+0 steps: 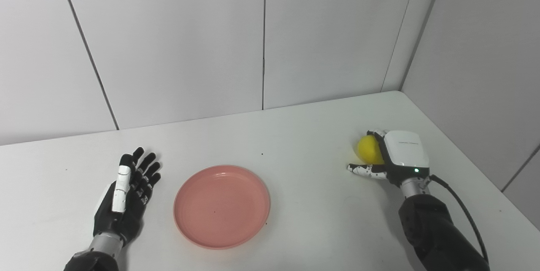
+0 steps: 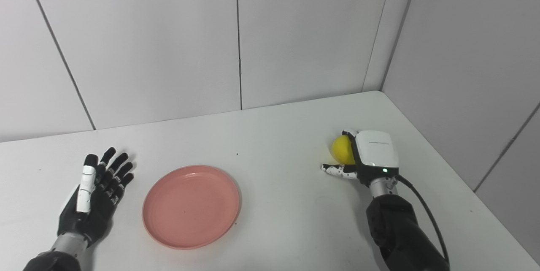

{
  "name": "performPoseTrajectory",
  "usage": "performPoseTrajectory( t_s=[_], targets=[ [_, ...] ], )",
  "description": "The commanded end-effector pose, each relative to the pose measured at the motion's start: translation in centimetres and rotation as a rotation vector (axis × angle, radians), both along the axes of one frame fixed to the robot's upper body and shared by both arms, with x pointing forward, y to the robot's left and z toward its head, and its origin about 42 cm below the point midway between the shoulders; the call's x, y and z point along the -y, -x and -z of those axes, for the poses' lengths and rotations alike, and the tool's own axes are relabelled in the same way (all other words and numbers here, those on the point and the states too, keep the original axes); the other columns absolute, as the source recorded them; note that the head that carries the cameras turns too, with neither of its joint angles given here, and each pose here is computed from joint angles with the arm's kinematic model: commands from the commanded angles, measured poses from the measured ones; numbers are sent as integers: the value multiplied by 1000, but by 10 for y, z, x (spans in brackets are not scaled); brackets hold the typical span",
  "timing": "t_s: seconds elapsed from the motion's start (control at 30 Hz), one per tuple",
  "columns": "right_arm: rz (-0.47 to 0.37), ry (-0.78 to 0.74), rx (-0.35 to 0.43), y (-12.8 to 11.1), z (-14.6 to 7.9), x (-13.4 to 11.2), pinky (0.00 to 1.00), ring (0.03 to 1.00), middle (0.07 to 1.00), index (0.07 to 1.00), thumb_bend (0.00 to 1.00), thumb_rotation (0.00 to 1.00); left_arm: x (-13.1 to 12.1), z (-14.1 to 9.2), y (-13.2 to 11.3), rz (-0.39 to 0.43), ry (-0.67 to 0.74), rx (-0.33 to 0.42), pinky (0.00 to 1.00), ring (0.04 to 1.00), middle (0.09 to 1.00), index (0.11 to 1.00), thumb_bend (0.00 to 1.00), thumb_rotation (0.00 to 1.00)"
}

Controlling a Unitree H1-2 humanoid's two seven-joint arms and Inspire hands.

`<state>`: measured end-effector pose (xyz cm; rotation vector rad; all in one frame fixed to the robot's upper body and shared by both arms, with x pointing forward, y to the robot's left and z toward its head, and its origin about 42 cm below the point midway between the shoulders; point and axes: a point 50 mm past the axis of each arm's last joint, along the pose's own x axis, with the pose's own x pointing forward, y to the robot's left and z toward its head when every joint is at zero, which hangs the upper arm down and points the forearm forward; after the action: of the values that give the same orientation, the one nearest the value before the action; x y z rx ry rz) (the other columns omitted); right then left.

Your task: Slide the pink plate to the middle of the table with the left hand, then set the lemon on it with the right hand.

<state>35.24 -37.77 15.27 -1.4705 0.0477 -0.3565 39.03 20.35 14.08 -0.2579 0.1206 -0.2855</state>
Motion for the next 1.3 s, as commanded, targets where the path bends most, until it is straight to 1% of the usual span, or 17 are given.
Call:
performPoseTrajectory(
  t_s=[0.0,0.03,0.13,0.17,0.2,0.23,0.27,0.33,0.37,0.4,0.43,0.47,0.53,0.7,0.87,1.07,1.27],
  targets=[
    [-10,18,83,-5,-18,3,438,588,711,717,872,615,0,23,8,17,-25,-120,1000,957,955,1000,823,828],
    [-10,15,87,-5,-19,2,436,587,710,717,872,614,0,23,9,16,-25,-121,1000,957,955,1000,823,827],
    [-21,0,123,-6,-19,1,405,545,684,696,862,558,1,23,9,12,-24,-123,998,950,949,1000,833,820],
    [-27,-4,141,-6,-19,1,351,478,650,673,849,501,1,22,10,12,-24,-123,999,953,950,1000,835,820],
    [-40,-7,164,-6,-20,0,319,439,629,660,841,467,1,22,10,11,-23,-123,1000,955,952,1000,835,820],
    [-54,-14,188,-6,-20,-1,256,358,572,619,818,390,1,22,10,10,-24,-122,1000,959,952,1000,837,819],
    [-66,-26,208,-6,-20,-2,240,336,536,585,783,331,1,21,11,10,-25,-123,1000,959,953,1000,839,820],
    [-89,-52,245,-6,-19,-1,248,343,511,563,759,292,1,21,11,11,-23,-124,1000,962,956,1000,838,820],
    [-99,-62,258,-7,-18,-1,244,333,481,526,642,225,1,21,11,13,-22,-125,1000,963,959,1000,838,821],
    [-106,-68,268,-7,-18,0,232,313,442,502,569,182,1,21,11,14,-22,-125,1000,963,960,1000,837,822],
    [-111,-77,272,-7,-16,1,228,307,429,493,544,168,1,21,11,14,-21,-123,1000,963,961,1000,837,823],
    [-114,-82,275,-7,-15,2,189,257,362,486,531,159,1,21,11,14,-21,-123,1000,963,958,1000,836,821],
    [-117,-87,274,-7,-12,4,151,210,301,480,518,152,1,21,12,13,-23,-122,1000,962,955,1000,834,821],
    [-110,-104,253,-6,-10,6,147,204,296,481,513,154,1,23,11,13,-20,-129,1000,961,952,1000,827,817],
    [-110,-125,230,-6,-9,6,158,218,314,483,513,155,0,23,11,15,-27,-125,1000,958,955,1000,833,825],
    [-130,-129,225,-5,-9,6,162,222,318,485,514,152,1,23,11,16,-17,-127,1000,955,950,1000,833,813],
    [-155,-114,207,-6,-15,4,194,254,350,484,512,157,2,23,10,27,-21,-123,998,953,953,1000,827,821]
  ],
)
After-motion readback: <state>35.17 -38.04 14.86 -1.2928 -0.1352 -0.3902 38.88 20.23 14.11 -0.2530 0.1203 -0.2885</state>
